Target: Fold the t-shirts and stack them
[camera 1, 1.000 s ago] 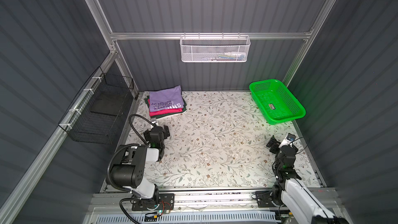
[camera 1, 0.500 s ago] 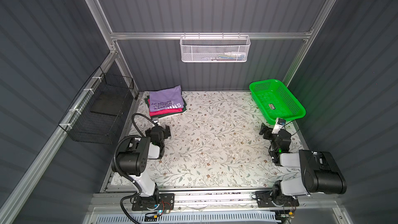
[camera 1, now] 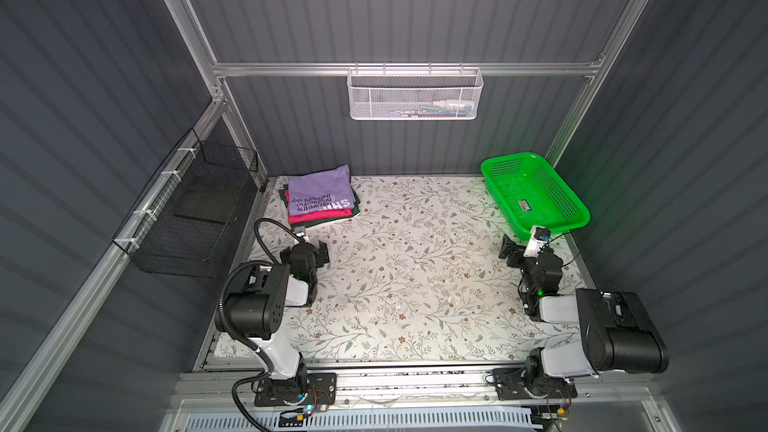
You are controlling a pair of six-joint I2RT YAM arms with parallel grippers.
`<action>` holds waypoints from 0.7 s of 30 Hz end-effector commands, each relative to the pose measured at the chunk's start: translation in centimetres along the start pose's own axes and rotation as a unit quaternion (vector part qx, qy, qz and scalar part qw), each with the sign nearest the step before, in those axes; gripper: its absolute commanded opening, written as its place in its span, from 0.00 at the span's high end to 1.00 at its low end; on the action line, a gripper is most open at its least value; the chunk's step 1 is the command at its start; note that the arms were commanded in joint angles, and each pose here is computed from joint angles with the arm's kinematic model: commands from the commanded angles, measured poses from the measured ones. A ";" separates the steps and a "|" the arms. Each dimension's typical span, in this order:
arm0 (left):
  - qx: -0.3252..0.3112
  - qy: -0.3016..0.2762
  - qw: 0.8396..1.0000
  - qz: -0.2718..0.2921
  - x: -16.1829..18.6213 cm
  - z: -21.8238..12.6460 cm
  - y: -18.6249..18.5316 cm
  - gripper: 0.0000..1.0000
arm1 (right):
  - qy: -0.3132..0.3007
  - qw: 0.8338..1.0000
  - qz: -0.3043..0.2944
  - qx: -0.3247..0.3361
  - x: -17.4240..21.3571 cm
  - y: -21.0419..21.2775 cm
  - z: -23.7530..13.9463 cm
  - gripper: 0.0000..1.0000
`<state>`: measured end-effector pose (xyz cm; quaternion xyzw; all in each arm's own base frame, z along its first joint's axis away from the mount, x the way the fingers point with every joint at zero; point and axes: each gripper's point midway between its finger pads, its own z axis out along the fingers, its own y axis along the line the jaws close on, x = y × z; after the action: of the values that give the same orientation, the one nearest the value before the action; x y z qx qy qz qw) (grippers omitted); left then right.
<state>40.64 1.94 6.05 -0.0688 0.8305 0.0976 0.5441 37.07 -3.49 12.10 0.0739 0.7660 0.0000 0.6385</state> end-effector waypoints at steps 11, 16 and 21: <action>0.005 -0.012 1.000 0.005 -0.8 0.1 -0.3 0.00 | 0.013 1.000 0.003 0.018 -0.3 -0.4 1.0 0.01; 0.005 -0.012 1.000 0.005 -0.9 0.1 -0.3 0.00 | 0.013 1.000 0.003 0.018 -0.3 -0.3 1.0 0.01; 0.005 -0.013 1.000 0.005 -0.9 0.1 -0.3 0.00 | 0.012 1.000 0.003 0.018 -0.3 -0.3 1.0 0.01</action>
<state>40.64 1.94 6.04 -0.0686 0.8306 0.0977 0.5439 37.78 -3.83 11.94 0.0832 0.7756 -0.0081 0.6257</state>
